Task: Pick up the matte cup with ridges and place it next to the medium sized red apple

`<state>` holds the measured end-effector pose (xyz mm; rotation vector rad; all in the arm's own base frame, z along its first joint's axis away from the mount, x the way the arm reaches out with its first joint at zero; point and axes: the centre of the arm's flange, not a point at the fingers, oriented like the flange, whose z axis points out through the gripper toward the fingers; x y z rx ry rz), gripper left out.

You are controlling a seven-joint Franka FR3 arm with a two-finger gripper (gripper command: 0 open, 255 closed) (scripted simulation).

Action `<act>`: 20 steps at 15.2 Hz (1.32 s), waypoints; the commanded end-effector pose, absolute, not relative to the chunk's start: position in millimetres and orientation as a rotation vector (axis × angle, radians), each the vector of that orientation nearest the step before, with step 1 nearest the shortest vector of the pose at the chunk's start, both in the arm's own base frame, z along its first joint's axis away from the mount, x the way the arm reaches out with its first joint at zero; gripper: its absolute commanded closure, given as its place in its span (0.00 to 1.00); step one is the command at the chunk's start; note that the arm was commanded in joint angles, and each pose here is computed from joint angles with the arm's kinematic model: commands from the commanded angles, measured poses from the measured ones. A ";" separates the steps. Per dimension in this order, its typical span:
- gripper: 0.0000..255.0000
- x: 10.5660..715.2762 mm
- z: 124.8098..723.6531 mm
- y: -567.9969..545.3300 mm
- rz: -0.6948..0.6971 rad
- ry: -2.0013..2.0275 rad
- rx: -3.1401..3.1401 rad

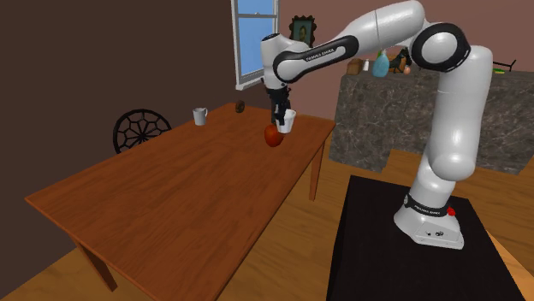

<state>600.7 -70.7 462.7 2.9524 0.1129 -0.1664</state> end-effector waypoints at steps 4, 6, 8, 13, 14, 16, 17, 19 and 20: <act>1.00 586.2 462.9 -136.5 -0.166 0.115 2.952; 1.00 581.1 462.9 -162.4 -0.166 0.115 2.952; 1.00 575.9 462.9 -188.3 -0.166 0.115 2.952; 1.00 563.0 463.0 -253.0 -0.166 0.115 2.952; 1.00 560.4 463.0 -266.0 -0.166 0.115 2.952; 1.00 555.3 463.0 -291.8 -0.166 0.115 2.952; 1.00 552.7 463.0 -304.8 -0.166 0.115 2.952; 1.00 550.9 457.7 -314.0 -0.166 0.115 2.952; 1.00 550.9 452.4 -314.0 -0.166 0.115 2.952</act>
